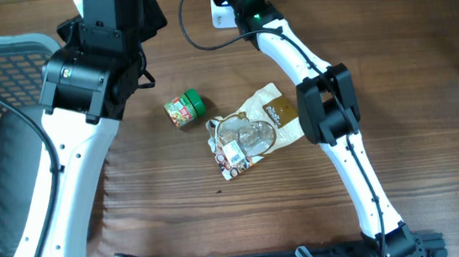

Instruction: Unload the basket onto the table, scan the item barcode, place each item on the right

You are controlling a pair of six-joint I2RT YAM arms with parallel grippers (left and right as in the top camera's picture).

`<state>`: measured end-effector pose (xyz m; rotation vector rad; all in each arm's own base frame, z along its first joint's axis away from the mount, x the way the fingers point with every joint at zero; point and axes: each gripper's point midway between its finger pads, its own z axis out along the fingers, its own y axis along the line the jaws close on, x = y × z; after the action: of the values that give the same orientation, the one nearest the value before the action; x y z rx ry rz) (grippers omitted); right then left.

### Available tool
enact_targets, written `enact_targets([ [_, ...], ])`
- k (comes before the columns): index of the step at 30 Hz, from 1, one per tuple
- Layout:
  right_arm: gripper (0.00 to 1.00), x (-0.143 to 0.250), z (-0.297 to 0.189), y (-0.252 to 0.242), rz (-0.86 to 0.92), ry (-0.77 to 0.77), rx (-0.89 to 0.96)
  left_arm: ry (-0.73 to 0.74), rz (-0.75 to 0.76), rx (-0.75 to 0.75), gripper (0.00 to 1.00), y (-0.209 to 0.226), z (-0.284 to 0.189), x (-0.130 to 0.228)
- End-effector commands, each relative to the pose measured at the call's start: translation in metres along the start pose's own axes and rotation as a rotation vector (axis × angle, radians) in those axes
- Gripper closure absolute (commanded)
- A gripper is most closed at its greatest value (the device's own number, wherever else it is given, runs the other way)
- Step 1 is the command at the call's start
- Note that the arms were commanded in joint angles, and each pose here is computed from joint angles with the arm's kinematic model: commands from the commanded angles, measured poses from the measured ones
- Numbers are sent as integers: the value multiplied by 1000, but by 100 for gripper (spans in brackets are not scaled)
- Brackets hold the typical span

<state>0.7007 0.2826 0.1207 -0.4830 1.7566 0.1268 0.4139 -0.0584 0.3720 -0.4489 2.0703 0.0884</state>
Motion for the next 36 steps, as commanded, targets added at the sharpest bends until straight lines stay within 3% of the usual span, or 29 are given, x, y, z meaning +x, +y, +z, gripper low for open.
enact_targets([
  [1, 42, -43, -15, -5, -41, -35, 23, -32, -27, -7, 0, 6, -9, -10],
  [14, 42, -175, -86, -59, -92, -172, 220, -32, -27, -7, 0, 6, -9, -10],
  [19, 41, -186, -128, -107, -103, -41, 387, -32, -27, -7, 0, 6, -9, -10],
  [24, 41, -130, -187, -189, 94, 249, 607, -32, -27, -7, 0, 6, -9, -10],
  [31, 45, 15, -279, -262, 544, 723, 767, -32, -27, -7, 0, 6, -9, -10],
  [36, 50, 75, -338, -304, 756, 901, 854, -32, -27, -7, 0, 6, -9, -10],
])
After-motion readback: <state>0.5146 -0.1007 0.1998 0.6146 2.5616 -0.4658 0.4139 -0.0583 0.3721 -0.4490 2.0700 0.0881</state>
